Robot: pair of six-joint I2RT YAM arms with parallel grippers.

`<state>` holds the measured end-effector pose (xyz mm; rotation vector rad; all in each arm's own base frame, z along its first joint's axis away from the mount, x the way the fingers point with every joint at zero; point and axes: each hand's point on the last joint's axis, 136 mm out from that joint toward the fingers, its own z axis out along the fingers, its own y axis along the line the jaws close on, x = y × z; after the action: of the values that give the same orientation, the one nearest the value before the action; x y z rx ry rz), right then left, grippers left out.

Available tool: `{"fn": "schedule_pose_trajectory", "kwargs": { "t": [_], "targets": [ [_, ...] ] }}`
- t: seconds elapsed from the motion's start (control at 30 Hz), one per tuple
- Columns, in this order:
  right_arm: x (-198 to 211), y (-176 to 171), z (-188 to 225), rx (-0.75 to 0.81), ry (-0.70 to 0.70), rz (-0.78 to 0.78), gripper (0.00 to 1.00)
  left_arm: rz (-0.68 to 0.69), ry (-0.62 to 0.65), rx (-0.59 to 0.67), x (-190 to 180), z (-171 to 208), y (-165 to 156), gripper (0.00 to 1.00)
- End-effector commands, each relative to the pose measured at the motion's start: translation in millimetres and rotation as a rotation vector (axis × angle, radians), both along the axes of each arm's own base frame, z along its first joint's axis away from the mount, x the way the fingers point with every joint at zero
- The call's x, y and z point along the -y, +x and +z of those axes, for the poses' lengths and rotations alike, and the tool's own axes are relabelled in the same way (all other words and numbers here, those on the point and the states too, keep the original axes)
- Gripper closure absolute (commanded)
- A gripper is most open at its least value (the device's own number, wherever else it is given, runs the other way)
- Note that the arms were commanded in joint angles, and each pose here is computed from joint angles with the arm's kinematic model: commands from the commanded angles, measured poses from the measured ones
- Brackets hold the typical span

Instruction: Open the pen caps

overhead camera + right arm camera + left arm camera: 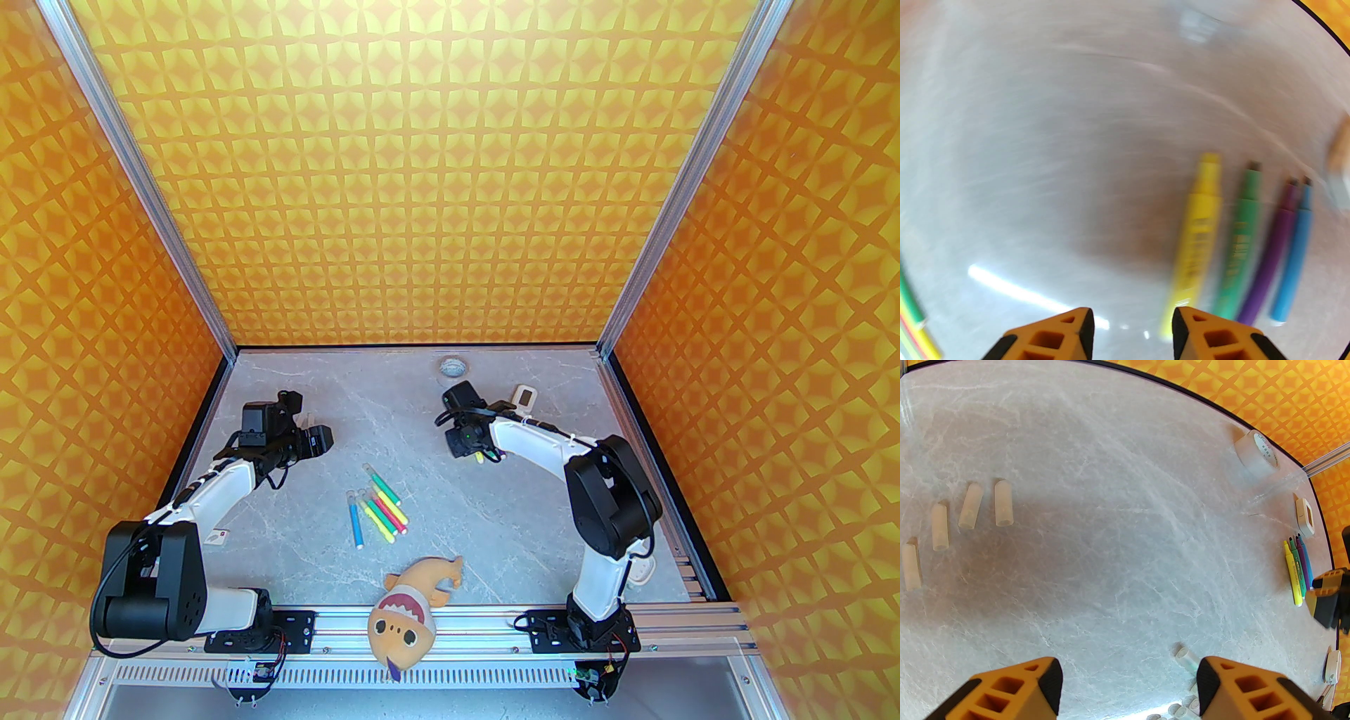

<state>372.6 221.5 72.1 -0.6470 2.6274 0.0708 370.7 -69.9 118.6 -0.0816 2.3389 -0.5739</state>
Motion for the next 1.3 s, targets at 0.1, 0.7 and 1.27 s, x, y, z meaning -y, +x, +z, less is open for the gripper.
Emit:
{"fn": "schedule_pose_trajectory", "kwargs": {
  "t": [0.1,0.7,1.27],
  "targets": [
    [-58.1,-33.8,16.9,-0.078,0.142,0.218,0.57,-0.025,0.003,0.090,0.8,17.8,-4.0,0.32],
    [-130.5,-74.6,1.6,-0.219,0.108,0.529,0.57,-0.091,0.001,0.140,9.0,20.7,-24.1,0.26],
    [-154.1,-81.0,-29.0,-0.296,0.046,0.540,0.59,-0.087,-0.001,0.190,8.9,28.9,-29.5,0.25]
  ]
}}
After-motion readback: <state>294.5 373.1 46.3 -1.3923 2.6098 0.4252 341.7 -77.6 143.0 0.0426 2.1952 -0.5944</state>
